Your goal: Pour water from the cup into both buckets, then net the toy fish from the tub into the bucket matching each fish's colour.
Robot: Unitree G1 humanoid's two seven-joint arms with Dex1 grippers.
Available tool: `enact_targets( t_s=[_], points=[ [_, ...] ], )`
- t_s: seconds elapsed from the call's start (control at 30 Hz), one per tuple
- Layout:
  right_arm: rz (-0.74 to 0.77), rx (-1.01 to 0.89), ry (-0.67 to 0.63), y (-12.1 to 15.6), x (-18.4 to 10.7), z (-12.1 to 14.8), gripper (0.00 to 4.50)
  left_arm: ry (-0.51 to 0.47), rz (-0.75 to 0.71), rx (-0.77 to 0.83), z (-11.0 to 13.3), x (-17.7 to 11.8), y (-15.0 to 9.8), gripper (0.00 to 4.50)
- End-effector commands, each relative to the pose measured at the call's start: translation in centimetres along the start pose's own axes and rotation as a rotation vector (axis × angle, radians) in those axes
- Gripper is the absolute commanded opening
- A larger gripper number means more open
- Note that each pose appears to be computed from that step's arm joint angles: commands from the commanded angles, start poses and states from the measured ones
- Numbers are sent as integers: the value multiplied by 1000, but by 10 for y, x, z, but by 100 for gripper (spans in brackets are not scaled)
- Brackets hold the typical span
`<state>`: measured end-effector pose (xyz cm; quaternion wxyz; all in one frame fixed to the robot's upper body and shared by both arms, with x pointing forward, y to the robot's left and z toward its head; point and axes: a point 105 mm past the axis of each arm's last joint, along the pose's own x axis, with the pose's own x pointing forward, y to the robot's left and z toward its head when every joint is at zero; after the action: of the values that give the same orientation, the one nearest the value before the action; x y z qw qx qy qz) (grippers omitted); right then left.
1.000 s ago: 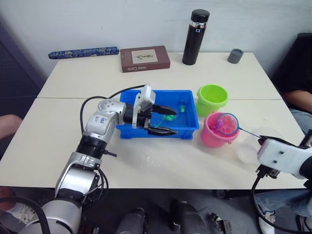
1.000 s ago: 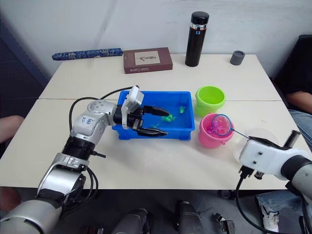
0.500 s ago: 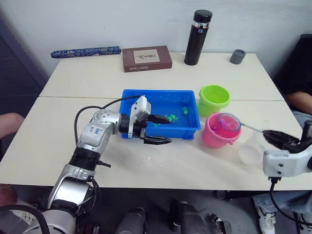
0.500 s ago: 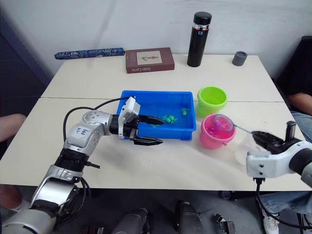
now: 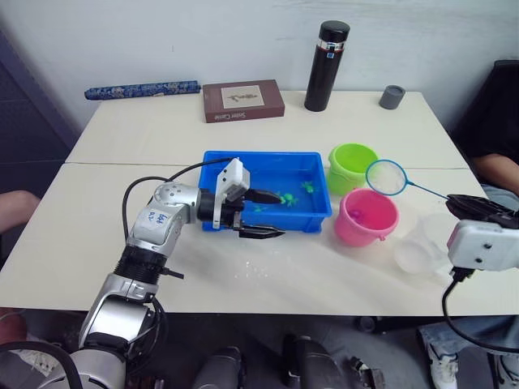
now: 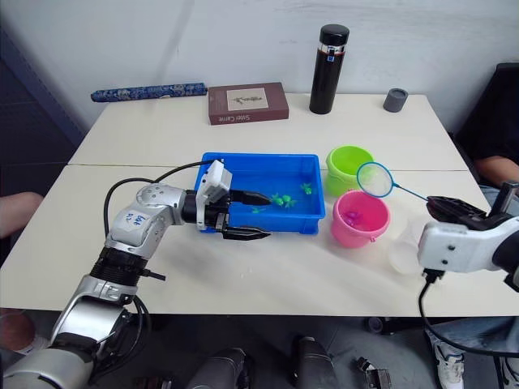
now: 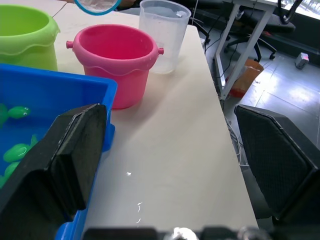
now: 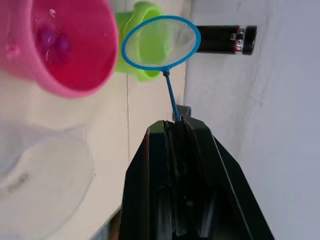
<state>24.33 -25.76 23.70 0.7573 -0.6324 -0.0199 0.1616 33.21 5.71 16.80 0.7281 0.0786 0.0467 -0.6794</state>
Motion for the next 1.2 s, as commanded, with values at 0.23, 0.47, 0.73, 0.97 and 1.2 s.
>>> enact_targets(
  t_s=[0.23, 0.47, 0.73, 0.97, 1.2],
  points=[
    [69, 1000, -209, 27, 42, 63, 0, -35, 103, 4, 3, -6, -2, 440],
    [269, 1498, -160, 62, 74, 101, 0, -25, 153, 10, -1, -19, -11, 440],
    [258, 1847, -79, 73, 106, 99, 0, -55, 207, 5, 3, -24, -17, 440],
    [228, 2013, 8, 81, 119, 88, 0, -35, 285, 16, 1, -39, -14, 440],
    [272, 2038, 21, 82, 122, 86, 0, -22, 316, 31, 1, -48, -10, 440]
  ],
)
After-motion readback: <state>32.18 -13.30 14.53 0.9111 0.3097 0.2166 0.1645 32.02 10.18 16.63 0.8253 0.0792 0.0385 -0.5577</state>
